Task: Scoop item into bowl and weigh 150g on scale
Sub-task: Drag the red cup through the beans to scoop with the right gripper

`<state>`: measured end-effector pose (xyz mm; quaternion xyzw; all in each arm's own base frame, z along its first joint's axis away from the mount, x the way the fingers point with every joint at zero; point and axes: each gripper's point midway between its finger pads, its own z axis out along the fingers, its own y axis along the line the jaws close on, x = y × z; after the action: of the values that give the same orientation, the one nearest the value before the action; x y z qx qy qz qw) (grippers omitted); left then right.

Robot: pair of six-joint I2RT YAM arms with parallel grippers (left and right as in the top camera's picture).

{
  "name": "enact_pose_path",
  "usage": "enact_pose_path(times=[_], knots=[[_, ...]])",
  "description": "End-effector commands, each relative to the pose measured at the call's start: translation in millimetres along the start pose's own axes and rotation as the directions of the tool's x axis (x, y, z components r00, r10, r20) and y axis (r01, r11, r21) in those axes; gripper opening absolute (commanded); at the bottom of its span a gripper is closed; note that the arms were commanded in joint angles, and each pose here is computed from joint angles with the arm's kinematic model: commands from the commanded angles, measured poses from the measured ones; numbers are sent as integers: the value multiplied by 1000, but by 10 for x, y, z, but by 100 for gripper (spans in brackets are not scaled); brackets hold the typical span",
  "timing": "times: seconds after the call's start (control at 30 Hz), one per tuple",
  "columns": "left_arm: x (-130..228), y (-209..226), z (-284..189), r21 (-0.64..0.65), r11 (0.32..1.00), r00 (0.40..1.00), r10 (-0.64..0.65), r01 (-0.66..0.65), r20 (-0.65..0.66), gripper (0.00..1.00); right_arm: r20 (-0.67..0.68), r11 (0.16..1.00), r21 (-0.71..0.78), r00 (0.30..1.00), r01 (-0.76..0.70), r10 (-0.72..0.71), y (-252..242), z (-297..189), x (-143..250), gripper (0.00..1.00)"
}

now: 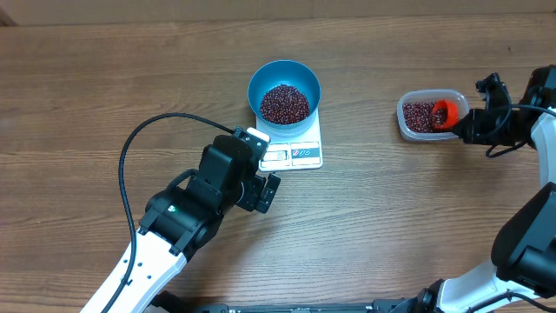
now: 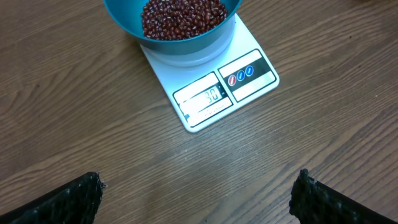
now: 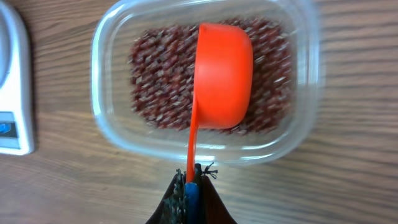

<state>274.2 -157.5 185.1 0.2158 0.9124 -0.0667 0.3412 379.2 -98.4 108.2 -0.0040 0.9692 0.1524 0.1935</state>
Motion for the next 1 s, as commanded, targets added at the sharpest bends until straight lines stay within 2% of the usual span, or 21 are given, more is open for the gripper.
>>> enact_pose_path(times=[0.0,0.2,0.5,0.97], knots=[[-5,-9,9,9,1000,1000,15,-15,0,100,3,998,58,1000,14,-14,-120,4,-23,4],[-5,-9,9,9,1000,1000,15,-15,0,99,-20,988,150,999,28,-25,-279,26,-17,4],[-5,-9,9,9,1000,1000,15,-15,0,100,-55,993,113,998,17,-11,-247,141,55,4],[-5,-9,9,9,1000,1000,15,-15,0,100,-117,998,12,991,66,-64,147,372,109,4]])
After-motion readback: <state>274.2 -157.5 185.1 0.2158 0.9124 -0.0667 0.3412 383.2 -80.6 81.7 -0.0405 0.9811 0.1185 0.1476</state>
